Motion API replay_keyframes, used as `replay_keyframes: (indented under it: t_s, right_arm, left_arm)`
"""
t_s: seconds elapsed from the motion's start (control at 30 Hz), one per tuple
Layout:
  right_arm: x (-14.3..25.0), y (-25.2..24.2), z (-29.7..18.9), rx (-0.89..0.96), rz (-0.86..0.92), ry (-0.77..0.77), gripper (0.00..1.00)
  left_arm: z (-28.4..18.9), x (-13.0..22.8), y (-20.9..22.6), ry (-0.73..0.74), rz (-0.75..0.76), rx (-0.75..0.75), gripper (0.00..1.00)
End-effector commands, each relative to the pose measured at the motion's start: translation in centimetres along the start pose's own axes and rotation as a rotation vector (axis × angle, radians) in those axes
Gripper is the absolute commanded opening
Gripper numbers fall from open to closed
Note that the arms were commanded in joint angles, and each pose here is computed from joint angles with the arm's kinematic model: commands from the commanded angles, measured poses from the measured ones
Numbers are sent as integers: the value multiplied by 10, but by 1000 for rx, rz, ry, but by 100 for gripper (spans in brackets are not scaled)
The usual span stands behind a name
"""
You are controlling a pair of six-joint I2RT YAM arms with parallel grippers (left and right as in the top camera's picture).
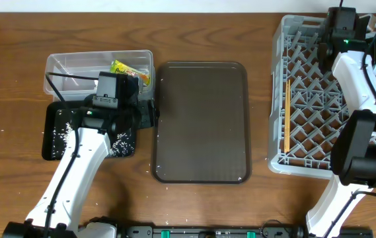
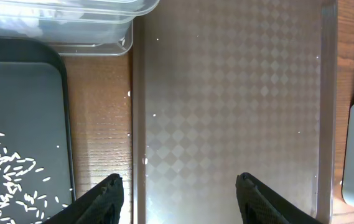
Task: Sort waste into correct bins and load items into the dishwasher rack
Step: 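Release the bowl in the rack and raise the right gripper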
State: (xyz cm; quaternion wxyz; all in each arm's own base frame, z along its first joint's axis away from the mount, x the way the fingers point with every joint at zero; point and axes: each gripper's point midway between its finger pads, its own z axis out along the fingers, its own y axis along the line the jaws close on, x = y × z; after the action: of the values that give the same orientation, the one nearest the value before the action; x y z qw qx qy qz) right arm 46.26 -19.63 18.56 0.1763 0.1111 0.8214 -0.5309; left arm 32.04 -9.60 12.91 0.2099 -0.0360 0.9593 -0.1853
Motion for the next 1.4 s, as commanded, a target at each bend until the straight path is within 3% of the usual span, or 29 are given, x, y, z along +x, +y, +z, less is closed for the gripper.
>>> replay_keyframes:
  t_s: [0.0, 0.4, 0.6, 0.77, 0.8, 0.9, 1.0, 1.1, 1.27, 1.37]
  right_arm:
    - [2, 19, -9, -32, 12, -4, 1]
    - [12, 89, -47, -373, -81, -13, 3]
    - [29, 98, -58, -413, -73, 47, 3]
    - [46, 109, -72, -498, -81, 107, 14]
    - [47, 111, -76, -533, -75, 115, 15]
    - [45, 111, -94, -673, -37, 117, 18]
    - [35, 102, -118, -851, 36, 95, 31]
    - [24, 89, -141, -1031, 114, 66, 56]
    - [19, 86, -165, -1265, 86, 5, 72]
    - [24, 86, -167, -1322, 80, 22, 88]
  left_arm:
    - [-4, -4, 0, -18, 7, -3, 61]
    - [-4, -4, 0, -16, 7, -3, 61]
    - [-4, -4, 0, -17, 7, -3, 61]
    - [-4, -4, 0, -17, 7, -3, 62]
    - [-4, -4, 0, -17, 7, -3, 67]
    - [-4, -5, 2, -21, 8, -17, 70]
    - [-4, -6, 7, -28, 12, -42, 71]
    - [-4, -7, 10, -35, 32, -65, 72]
    - [-12, -20, 7, -67, 145, -74, 81]
    - [-25, -35, 12, -98, 135, -94, 85]
